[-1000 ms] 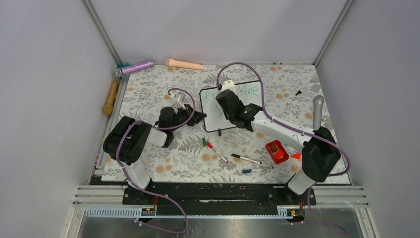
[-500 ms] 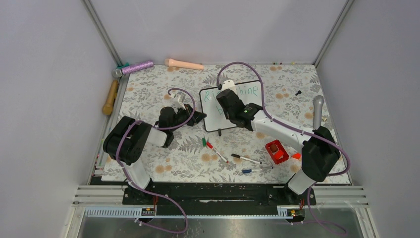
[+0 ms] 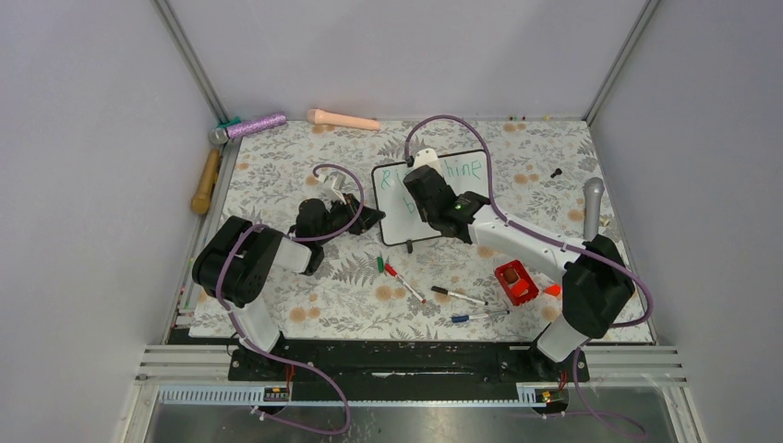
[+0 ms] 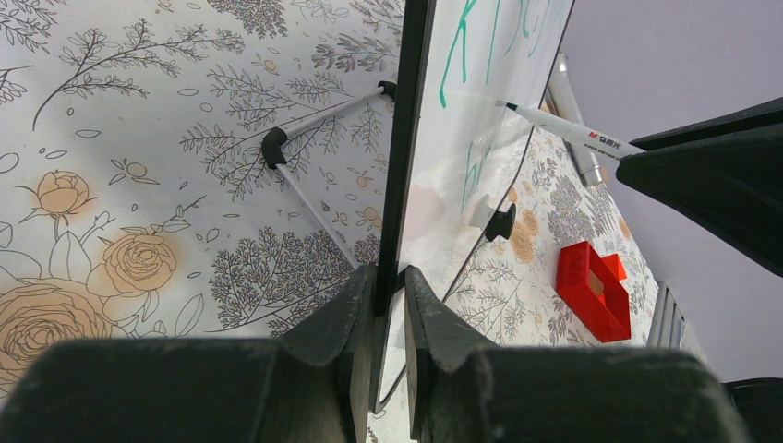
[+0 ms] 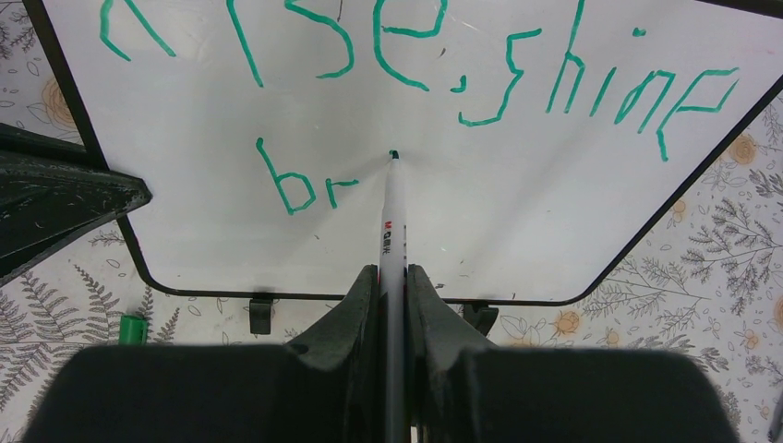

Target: Write a sentence on the whiteboard

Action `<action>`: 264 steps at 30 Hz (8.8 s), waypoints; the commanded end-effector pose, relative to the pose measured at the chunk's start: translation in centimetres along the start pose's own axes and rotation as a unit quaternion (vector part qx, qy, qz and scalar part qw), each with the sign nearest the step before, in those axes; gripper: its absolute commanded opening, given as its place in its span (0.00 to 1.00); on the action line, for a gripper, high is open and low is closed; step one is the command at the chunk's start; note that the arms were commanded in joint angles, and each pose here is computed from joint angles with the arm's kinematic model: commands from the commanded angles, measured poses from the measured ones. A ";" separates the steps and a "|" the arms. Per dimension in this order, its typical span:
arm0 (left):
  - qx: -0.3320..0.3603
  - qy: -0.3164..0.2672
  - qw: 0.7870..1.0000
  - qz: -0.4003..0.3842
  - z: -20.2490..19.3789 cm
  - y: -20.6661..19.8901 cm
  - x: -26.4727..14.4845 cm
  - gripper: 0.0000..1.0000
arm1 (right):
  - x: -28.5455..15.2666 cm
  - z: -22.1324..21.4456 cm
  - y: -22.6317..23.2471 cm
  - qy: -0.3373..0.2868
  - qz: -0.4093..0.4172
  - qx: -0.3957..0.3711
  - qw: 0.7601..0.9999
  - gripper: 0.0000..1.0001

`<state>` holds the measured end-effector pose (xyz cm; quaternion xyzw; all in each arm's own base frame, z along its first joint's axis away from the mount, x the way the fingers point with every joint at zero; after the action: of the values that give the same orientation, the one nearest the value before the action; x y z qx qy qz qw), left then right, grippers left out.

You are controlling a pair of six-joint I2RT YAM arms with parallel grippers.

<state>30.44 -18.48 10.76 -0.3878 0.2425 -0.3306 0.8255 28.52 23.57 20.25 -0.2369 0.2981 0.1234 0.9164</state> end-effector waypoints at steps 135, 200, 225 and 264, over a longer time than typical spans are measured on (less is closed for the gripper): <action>0.017 -0.027 0.999 -0.011 1.2 -0.5 0.3 0.00 | 0.1 0.2 -1.9 -0.006 0.019 0.026 0.999 0.00; 0.016 -0.026 0.999 -0.011 1.2 -0.5 0.3 0.00 | 0.1 -0.5 -3.2 0.011 -0.002 0.017 1.000 0.00; 0.017 -0.025 0.999 -0.011 1.2 -0.5 0.3 0.00 | 0.2 -3.5 -1.3 0.033 0.060 0.042 0.997 0.00; 0.004 -0.030 0.999 -0.016 1.4 -0.2 0.1 0.00 | -1.1 0.5 -5.9 -0.029 -0.002 0.055 0.998 0.00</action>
<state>30.47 -18.34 10.93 -0.3959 0.2432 -0.3328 0.8206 28.60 18.75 21.69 -0.1840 0.3044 0.1325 0.9252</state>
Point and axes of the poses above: each gripper's point midway between its finger pads, its own x axis out along the fingers, its own y axis along the line the jaws close on, z = x × y, the point moved 8 cm from there along -x, back along the fingers, and after that the axes turned 12 degrees about -x, right-handed, at the moved point
